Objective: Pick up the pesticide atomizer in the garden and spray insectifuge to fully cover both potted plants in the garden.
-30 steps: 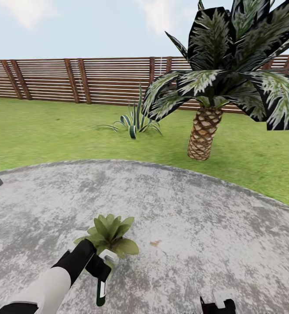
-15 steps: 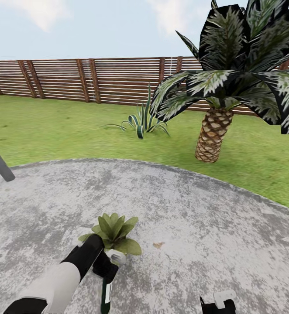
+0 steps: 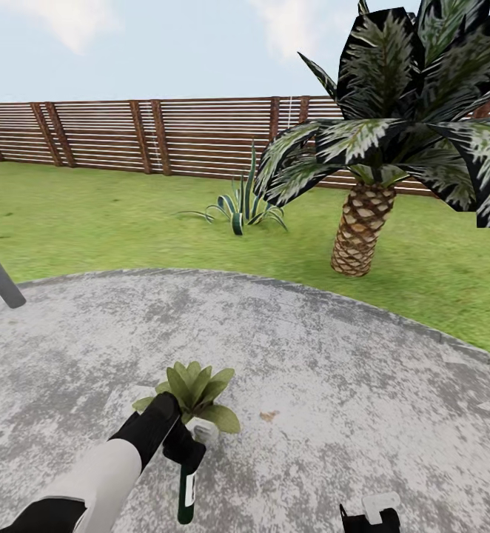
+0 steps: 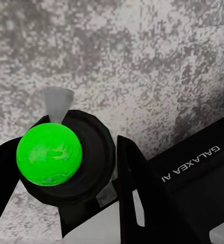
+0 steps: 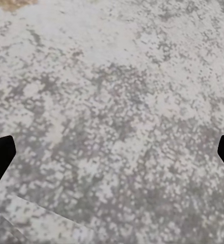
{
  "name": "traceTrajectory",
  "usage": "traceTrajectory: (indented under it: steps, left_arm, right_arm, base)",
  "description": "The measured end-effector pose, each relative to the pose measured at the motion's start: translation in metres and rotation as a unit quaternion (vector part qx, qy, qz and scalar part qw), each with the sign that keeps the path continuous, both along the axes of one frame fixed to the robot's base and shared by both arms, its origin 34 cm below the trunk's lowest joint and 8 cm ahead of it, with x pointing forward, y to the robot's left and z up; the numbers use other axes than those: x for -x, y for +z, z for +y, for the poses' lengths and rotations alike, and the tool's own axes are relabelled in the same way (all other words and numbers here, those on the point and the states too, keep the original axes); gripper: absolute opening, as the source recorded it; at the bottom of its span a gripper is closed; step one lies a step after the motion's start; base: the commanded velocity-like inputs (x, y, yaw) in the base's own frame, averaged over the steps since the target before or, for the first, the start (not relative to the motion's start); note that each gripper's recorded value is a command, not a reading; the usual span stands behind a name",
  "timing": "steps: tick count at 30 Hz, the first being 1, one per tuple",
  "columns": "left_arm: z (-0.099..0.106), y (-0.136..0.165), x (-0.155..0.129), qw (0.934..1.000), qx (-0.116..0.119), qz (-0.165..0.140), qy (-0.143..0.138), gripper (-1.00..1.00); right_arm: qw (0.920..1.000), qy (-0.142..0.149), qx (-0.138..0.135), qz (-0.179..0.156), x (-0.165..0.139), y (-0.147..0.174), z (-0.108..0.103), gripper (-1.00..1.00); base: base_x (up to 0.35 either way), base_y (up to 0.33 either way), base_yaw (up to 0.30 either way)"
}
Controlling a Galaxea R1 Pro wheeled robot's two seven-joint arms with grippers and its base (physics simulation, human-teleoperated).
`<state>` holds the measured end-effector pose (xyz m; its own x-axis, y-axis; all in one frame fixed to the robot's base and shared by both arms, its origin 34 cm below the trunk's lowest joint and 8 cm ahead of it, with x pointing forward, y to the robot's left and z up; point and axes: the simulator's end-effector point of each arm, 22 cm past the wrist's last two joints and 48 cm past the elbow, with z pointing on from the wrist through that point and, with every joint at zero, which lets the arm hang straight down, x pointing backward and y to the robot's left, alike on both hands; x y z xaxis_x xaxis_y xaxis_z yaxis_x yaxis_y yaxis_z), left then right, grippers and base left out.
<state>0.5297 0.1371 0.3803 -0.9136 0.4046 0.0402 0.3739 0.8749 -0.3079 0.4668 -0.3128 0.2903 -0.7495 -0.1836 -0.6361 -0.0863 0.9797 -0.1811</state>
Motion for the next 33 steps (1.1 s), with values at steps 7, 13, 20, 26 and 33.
traceTrajectory:
  steps: [7,13,20,26,33]
  left_arm:
    - [0.000,0.010,-0.018,0.9998,0.000,-0.020,0.003,-1.00]
    - [0.002,0.006,-0.012,0.9999,-0.002,-0.016,0.003,-1.00]
    - [0.003,0.006,-0.012,0.9999,-0.003,-0.016,0.003,-1.00]
    - [0.003,0.006,-0.012,0.9999,-0.004,-0.016,0.003,-1.00]
    - [0.003,0.004,-0.010,0.9999,-0.005,-0.013,0.001,-1.00]
  right_arm:
    - [1.0000,0.000,0.000,0.000,0.000,0.000,0.000,1.00]
    - [1.0000,0.000,-0.001,-0.001,-0.001,0.000,0.001,1.00]
    - [1.0000,0.001,-0.002,-0.001,-0.001,0.000,0.003,1.00]
    - [1.0000,0.001,-0.002,-0.001,-0.001,0.000,0.003,1.00]
    - [1.0000,0.001,-0.003,-0.001,-0.001,0.000,0.004,1.00]
  base:
    - [0.000,0.000,0.000]
    - [0.049,-0.068,0.000]
    - [0.050,-0.131,0.088]
    - [0.000,-0.024,0.272]
    - [-0.003,-0.245,0.062]
